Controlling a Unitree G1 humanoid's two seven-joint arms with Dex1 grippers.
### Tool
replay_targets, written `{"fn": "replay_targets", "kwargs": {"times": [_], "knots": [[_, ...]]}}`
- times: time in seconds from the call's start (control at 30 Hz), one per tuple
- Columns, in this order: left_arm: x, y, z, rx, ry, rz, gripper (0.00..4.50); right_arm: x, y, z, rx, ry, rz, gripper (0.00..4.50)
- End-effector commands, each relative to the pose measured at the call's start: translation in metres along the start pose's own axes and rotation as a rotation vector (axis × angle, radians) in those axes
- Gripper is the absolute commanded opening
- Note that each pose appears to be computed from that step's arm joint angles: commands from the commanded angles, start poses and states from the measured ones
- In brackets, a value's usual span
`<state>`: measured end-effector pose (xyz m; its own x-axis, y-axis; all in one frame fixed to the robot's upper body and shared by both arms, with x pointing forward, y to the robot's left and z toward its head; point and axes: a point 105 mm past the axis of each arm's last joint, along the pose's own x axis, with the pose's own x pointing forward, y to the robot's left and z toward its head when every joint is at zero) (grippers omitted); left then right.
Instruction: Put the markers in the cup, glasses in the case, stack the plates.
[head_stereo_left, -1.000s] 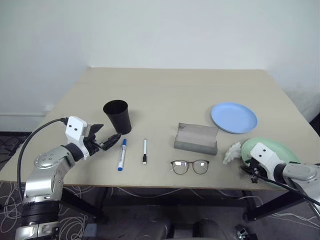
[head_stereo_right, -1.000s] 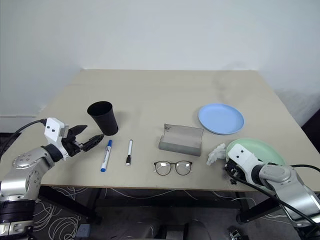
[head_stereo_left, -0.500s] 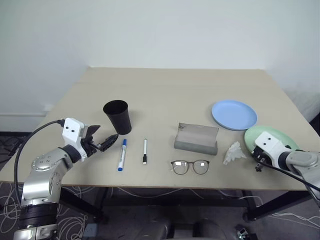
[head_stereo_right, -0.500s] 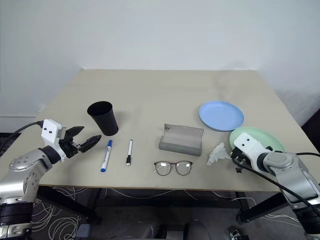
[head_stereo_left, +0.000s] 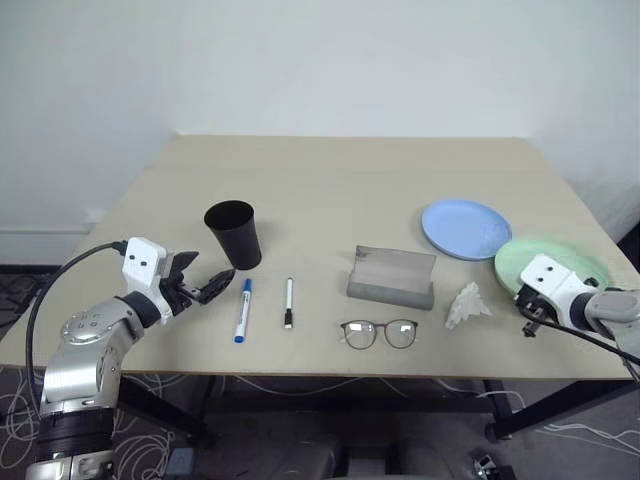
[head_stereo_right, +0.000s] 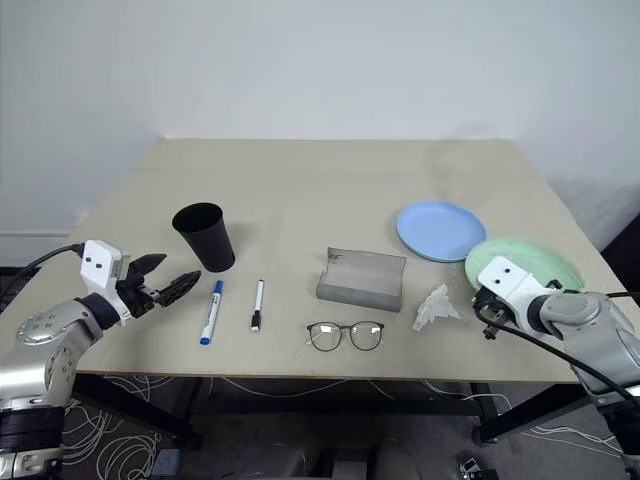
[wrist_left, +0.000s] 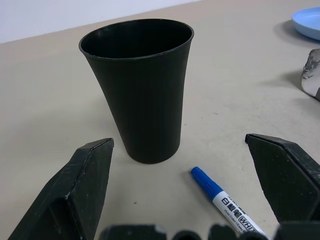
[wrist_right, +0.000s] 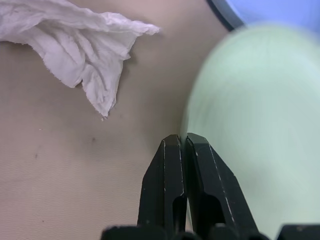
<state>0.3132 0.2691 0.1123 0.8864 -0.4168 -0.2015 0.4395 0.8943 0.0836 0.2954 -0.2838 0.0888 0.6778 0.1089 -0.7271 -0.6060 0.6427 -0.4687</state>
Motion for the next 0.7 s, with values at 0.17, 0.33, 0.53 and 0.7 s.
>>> {"fn": "replay_targets", "kwargs": {"times": [0.17, 0.33, 0.53, 0.7], "knots": [[-0.006, 0.004, 0.018, 0.046, -0.045, 0.013, 4.5, -0.014, -0.037, 0.004, -0.07, 0.036, -0.129, 0.03], [-0.006, 0.005, 0.019, 0.046, -0.045, 0.018, 4.5, -0.006, -0.035, 0.042, -0.099, -0.103, -0.116, 0.03], [-0.005, 0.005, 0.02, 0.045, -0.048, 0.018, 4.5, 0.019, -0.028, 0.083, -0.169, -0.271, -0.099, 0.03], [-0.004, 0.003, 0.021, 0.045, -0.053, 0.02, 4.5, 0.049, -0.029, 0.102, -0.221, -0.306, -0.121, 0.03]]}}
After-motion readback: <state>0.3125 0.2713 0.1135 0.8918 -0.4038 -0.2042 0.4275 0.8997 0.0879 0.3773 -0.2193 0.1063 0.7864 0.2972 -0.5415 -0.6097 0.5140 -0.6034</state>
